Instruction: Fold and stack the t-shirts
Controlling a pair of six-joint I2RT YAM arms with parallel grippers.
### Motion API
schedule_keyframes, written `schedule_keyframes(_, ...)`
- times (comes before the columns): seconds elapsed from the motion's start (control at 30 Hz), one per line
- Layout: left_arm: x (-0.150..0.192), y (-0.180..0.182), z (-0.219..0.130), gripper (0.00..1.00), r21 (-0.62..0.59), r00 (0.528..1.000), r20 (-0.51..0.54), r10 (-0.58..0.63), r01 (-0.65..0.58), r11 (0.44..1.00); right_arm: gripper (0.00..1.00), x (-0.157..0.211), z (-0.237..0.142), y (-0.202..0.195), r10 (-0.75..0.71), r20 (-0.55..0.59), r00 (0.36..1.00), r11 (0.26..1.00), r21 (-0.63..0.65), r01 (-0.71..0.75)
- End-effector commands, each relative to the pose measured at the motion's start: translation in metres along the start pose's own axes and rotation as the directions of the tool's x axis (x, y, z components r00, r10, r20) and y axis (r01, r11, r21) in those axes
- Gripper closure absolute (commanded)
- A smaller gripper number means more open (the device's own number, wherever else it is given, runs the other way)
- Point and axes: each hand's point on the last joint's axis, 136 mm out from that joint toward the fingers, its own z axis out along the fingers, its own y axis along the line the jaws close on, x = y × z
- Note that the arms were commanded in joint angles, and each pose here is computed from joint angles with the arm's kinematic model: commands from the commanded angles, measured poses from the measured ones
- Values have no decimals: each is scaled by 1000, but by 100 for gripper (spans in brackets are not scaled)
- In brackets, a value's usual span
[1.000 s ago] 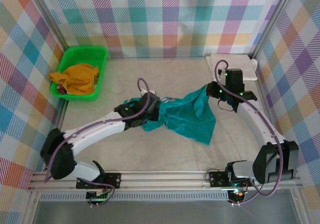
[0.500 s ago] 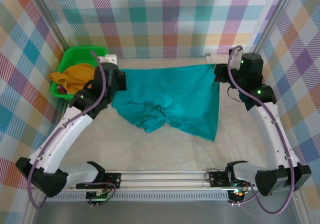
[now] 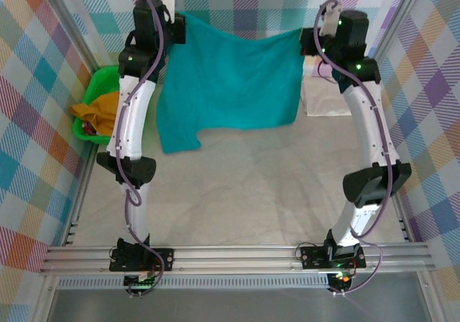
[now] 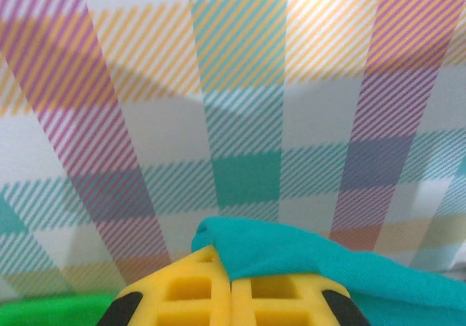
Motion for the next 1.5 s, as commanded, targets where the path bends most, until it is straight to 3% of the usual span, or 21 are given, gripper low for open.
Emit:
schedule_keyframes(0.0,-57,7,-55,100,37,991,132,35,-40,999,100,-48,-25,17,-61,94,994,997,-39,64)
schedule_keyframes(0.17,-72,16,-107,100,14,987,148,66,-69,997,100,-52,-37,21,-79,102,992,996,-40,84)
schedule_keyframes(0.3,-38,11,-142,100,-37,991,81,106,-103,994,100,-18,-45,17,-52,64,997,998,-36,55)
schedule_keyframes(0.4,32,11,-164,100,-68,1000,11,21,-20,998,100,34,-50,7,-4,27,1000,1000,-21,5)
schedule_keyframes(0.5,137,6,-179,100,-100,987,-144,-76,62,993,100,102,-56,-1,71,-61,996,997,-16,-72)
schedule_keyframes(0.63,291,-9,-196,100,-118,914,-369,-167,131,984,100,213,-67,-19,159,-222,962,987,42,-154)
schedule_keyframes(0.73,351,-14,-225,100,-154,853,-491,-179,118,981,100,273,-89,-30,258,-291,921,965,127,-229)
schedule_keyframes(0.83,361,-14,-249,100,-161,823,-535,-191,122,979,100,300,-114,-24,334,-320,886,942,144,-303)
schedule_keyframes(1.03,351,-8,-273,100,-184,738,-659,-146,30,982,100,310,-139,-23,366,-404,838,929,214,-302)
schedule_keyframes(1.23,403,-35,-298,100,-173,615,-775,-146,16,985,97,358,-161,-21,440,-504,743,897,278,-343)
schedule_keyframes(1.3,411,-44,-308,100,-164,602,-783,-158,45,986,86,373,-171,-19,470,-528,707,882,300,-362)
schedule_keyframes(1.33,411,-48,-314,100,-157,599,-785,-161,59,986,72,376,-176,-15,474,-539,696,881,291,-375)
schedule_keyframes(1.37,408,-52,-320,94,-151,603,-781,-166,76,986,62,375,-181,-10,469,-547,694,883,270,-384)
schedule_keyframes(1.47,393,-62,-333,80,-98,618,-772,-149,116,988,50,361,-196,-4,467,-509,723,884,253,-394)
